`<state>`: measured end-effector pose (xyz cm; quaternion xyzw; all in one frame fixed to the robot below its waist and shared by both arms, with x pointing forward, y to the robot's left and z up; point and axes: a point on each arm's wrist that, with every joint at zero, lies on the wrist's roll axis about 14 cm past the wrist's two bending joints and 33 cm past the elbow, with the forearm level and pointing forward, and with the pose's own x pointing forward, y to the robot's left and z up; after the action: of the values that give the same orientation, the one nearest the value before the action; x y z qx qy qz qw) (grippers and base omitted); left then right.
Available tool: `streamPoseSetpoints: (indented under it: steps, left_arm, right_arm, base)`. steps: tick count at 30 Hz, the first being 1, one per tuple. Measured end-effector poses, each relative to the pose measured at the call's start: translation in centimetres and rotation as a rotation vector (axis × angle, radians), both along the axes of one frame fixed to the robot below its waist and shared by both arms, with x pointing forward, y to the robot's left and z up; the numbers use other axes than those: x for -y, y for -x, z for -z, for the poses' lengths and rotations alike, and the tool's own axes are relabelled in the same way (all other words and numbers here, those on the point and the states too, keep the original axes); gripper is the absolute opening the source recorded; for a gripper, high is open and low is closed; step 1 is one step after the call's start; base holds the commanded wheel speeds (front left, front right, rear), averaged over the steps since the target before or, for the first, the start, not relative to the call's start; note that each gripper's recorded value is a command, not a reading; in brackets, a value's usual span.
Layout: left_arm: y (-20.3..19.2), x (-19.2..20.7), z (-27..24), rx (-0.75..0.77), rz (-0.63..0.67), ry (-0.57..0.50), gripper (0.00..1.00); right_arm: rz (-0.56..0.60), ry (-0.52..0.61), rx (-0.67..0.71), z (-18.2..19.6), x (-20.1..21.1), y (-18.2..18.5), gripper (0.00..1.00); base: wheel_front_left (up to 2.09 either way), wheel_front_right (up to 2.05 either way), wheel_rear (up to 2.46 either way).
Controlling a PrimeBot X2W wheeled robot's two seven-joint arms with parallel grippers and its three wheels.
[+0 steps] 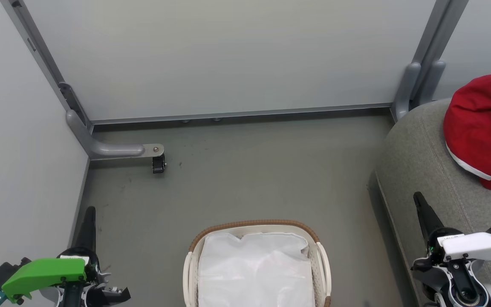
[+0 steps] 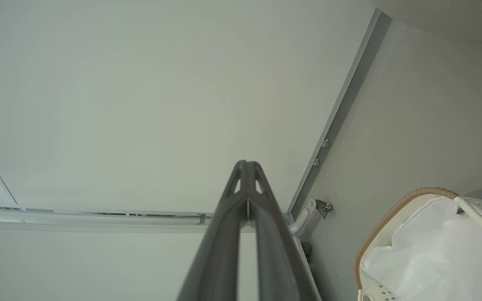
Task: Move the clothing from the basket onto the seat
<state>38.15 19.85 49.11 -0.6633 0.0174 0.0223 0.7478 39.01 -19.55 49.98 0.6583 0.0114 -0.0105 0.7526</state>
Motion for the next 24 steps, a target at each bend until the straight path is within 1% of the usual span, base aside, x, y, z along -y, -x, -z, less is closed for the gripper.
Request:
streamPoseSetpoints:
  steps: [19,24]
  left_arm:
    - [-0.5,0.0,-1.0,0.037,0.008,0.113,0.00]
    - [-0.6,0.0,-1.3,0.045,0.007,0.126,0.00]
  right_arm:
    - [0.001,-0.127,0.029,-0.7,0.3,0.0,0.00]
    - [-0.001,-0.139,0.032,-0.8,0.3,0.0,0.00]
  base:
    - [0.00,0.00,0.00]
    - [0.00,0.00,0.00]
